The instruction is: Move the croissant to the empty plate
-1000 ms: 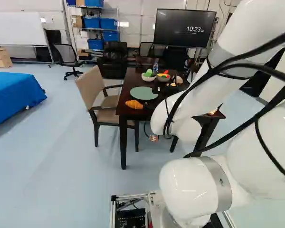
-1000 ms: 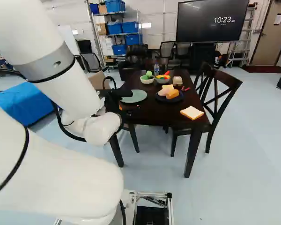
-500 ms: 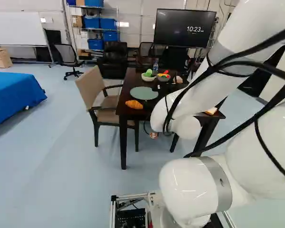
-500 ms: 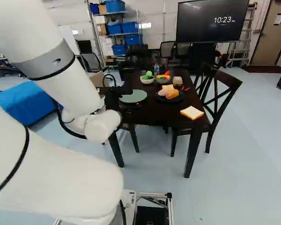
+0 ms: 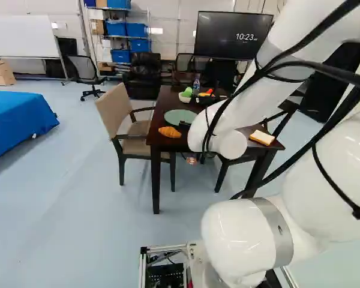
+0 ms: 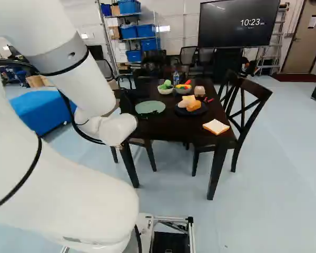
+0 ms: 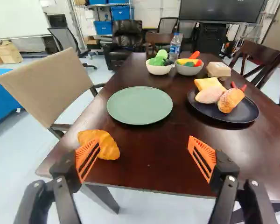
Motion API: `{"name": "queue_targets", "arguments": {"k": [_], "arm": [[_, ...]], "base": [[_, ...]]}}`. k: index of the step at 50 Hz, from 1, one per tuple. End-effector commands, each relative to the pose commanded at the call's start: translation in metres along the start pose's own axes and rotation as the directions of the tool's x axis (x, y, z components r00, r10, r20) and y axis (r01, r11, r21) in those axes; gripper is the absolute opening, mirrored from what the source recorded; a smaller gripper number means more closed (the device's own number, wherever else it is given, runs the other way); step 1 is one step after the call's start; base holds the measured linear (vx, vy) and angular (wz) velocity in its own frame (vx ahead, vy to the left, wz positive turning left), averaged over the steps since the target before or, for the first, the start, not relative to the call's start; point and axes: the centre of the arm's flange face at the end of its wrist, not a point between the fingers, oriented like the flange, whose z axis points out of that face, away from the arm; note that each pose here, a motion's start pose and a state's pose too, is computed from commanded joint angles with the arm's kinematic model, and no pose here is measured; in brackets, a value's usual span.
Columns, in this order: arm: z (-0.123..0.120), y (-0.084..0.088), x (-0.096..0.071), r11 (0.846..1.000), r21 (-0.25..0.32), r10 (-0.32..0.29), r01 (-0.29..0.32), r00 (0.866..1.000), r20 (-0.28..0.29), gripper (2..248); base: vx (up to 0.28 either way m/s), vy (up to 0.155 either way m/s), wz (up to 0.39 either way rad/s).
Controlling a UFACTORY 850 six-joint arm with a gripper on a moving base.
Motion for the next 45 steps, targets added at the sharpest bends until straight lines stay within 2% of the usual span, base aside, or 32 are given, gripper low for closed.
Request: {"name": "queue_targets", "arguments": {"k": [23,45], "arm": [[0.022,-0.023,0.023,0.998,0.061,-0.027,0.022,0.996,0.079,247],[0.05,-0.038,0.049,0.995,0.091,-0.049,0.034,0.985,0.167,247]], "base": [[0.0,0.0,0.0],[0.0,0.0,0.0]]}}
